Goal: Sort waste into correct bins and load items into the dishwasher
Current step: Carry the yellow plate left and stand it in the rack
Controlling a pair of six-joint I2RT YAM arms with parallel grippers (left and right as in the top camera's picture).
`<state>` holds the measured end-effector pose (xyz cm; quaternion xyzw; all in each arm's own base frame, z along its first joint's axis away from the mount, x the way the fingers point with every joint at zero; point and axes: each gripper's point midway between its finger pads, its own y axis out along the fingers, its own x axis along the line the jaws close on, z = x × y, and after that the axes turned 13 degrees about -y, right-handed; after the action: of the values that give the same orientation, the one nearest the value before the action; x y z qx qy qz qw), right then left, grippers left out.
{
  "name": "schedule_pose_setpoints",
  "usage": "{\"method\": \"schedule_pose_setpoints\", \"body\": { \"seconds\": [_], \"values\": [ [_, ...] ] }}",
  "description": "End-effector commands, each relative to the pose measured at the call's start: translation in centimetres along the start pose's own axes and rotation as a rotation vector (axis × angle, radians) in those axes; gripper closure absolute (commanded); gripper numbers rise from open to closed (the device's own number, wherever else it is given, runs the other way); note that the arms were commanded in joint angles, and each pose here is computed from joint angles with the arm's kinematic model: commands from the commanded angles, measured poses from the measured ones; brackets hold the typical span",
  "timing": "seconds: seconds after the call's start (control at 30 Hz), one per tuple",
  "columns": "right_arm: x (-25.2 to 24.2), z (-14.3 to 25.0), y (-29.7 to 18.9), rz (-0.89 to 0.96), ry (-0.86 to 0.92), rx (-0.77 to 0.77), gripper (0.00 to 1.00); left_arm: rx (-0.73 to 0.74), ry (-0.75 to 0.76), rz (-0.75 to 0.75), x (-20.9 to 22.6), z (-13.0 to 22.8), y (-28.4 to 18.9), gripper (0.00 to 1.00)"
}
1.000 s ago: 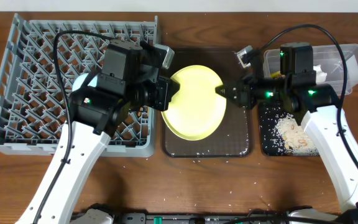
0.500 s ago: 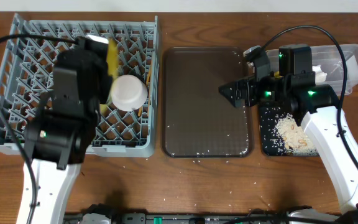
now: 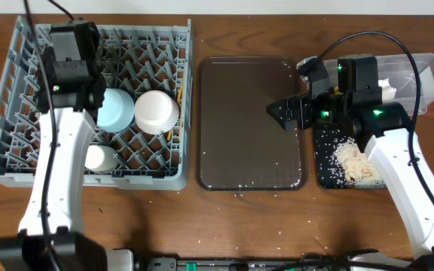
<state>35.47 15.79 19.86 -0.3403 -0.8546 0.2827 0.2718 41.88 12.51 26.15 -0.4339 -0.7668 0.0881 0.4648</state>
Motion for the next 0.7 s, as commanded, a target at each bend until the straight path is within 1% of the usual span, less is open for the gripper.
{"method": "schedule_pose_setpoints", "body": {
  "seconds": [0.0, 0.13, 0.27, 0.4, 0.43, 0.5, 0.57, 0.6, 0.67],
  "values": [
    [0.3, -0.3, -0.5, 0.007, -0.007, -0.011, 0.06, 0.011, 0.144, 0.049, -1.8, 0.0, 1.8, 0.92],
    [0.3, -0.1, -0.5, 0.005, -0.001, -0.002, 0.04, 0.068, 0.17, 0.066, -3.5, 1.2, 4.4, 0.92],
    [0.4, 0.2, -0.5, 0.003, 0.004, 0.008, 0.04, 0.113, 0.178, 0.077, -4.4, 2.3, 6.1, 0.91],
    [0.3, 0.4, -0.5, 0.006, 0.009, 0.016, 0.03, 0.108, 0.161, 0.072, -4.5, 2.1, 6.5, 0.75],
    [0.2, 0.5, -0.5, 0.015, 0.01, 0.021, 0.03, 0.101, 0.144, 0.068, -4.4, 1.9, 6.4, 0.66],
    [0.2, 0.5, -0.5, 0.015, 0.011, 0.021, 0.03, 0.102, 0.127, 0.068, -4.5, 1.9, 6.4, 0.6],
    [0.2, 0.5, -0.5, 0.015, 0.011, 0.021, 0.03, 0.103, 0.075, 0.065, -4.4, 1.9, 6.4, 0.51],
    [0.2, 0.5, -0.5, 0.015, 0.011, 0.021, 0.03, 0.102, 0.047, 0.063, -4.4, 1.9, 6.3, 0.45],
    [0.2, 0.5, -0.5, 0.015, 0.011, 0.022, 0.03, 0.082, -0.028, 0.062, -4.1, 1.3, 5.6, 0.27]
  ]
}}
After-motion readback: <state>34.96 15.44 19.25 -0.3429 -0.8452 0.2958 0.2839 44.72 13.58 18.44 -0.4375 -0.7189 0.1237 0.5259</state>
